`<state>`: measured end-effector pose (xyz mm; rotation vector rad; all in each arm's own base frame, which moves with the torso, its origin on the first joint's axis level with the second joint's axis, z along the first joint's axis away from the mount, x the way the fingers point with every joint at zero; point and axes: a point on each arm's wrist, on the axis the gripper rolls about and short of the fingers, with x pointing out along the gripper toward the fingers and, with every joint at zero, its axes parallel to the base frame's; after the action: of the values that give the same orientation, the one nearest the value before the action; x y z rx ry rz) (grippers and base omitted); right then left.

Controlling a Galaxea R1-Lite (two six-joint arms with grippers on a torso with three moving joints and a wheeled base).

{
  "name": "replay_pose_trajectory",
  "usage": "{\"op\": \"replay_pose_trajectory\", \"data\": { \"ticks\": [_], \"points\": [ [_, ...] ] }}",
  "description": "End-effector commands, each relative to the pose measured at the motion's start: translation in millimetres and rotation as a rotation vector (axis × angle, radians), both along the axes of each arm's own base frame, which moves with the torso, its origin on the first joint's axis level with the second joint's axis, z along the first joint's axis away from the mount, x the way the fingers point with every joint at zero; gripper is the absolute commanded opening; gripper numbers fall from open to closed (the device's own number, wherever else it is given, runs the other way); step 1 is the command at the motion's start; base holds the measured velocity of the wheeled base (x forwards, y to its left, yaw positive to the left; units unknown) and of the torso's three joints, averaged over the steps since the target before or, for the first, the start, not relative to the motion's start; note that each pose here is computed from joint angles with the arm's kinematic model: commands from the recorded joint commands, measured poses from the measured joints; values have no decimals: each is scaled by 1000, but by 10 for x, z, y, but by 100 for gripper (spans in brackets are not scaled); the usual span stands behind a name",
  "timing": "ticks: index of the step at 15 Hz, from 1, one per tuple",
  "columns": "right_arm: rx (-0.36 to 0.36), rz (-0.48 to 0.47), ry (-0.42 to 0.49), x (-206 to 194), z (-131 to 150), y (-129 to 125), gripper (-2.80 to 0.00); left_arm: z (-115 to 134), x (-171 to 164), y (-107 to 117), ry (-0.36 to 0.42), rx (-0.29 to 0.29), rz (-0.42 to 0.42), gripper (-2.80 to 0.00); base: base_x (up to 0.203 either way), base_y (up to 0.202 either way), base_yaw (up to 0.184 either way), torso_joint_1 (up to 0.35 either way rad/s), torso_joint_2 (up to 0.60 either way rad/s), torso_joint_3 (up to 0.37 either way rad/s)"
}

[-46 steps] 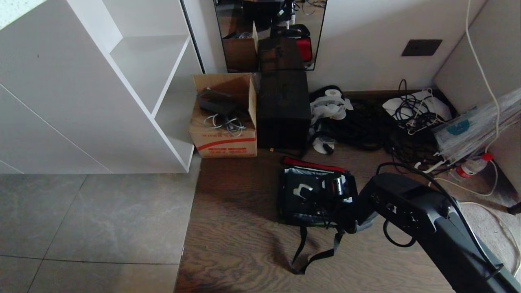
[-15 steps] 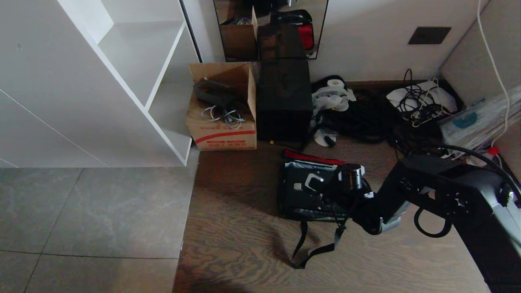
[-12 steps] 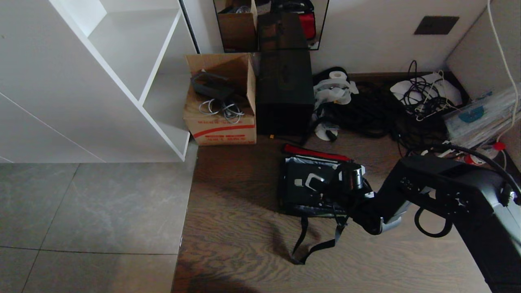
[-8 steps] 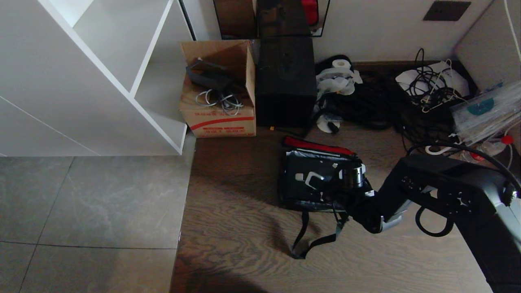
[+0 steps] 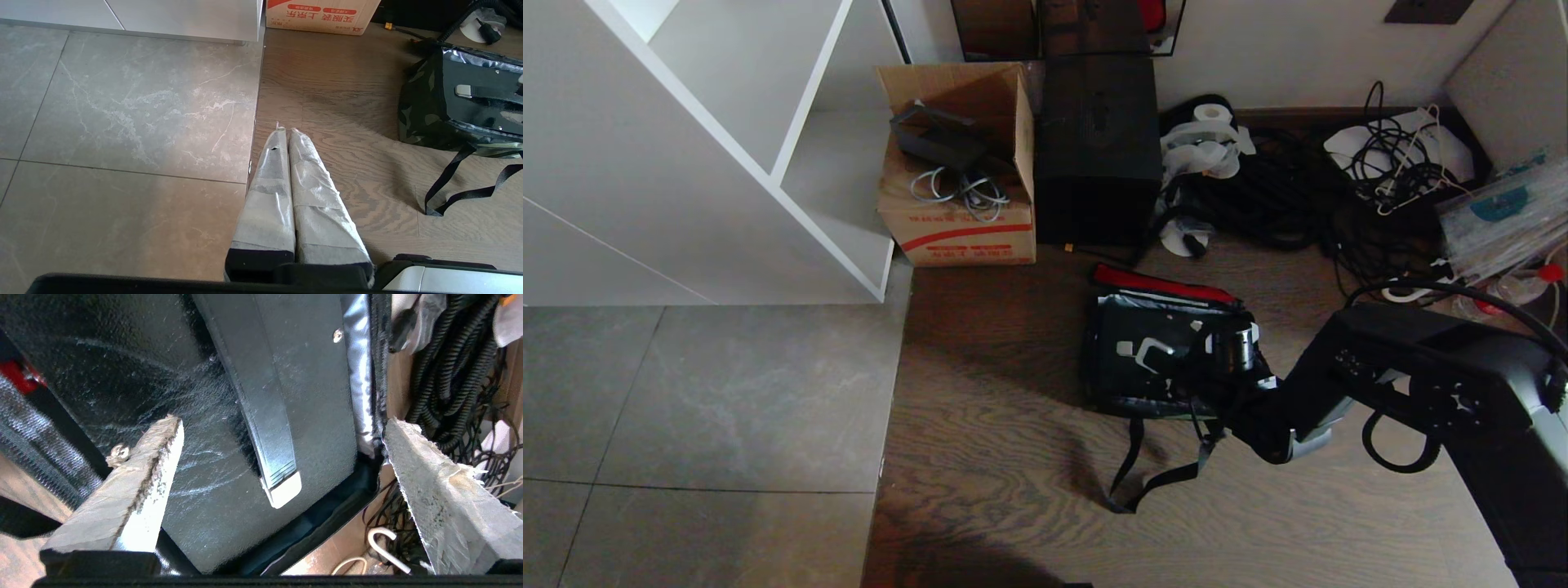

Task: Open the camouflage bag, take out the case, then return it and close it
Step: Grip the handle

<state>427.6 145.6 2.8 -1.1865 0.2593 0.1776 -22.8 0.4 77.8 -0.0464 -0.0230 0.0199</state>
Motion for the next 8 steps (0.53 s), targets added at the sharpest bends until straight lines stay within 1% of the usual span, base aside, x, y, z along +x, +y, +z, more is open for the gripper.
{"op": "replay_pose_trajectory", "data": {
  "ticks": [1,4,8],
  "points": [
    [-9,-7,-7,14,-16,7,0,-29,8,0,10,0,1,-280,0,0,0,0,0,0],
    [-27,8,-51,50,43,56,0,-29,8,0,10,-1,1,-280,0,0,0,0,0,0],
    [-57,4,-113,232,-8,103,0,-29,8,0,10,0,1,-280,0,0,0,0,0,0]
  ]
}}
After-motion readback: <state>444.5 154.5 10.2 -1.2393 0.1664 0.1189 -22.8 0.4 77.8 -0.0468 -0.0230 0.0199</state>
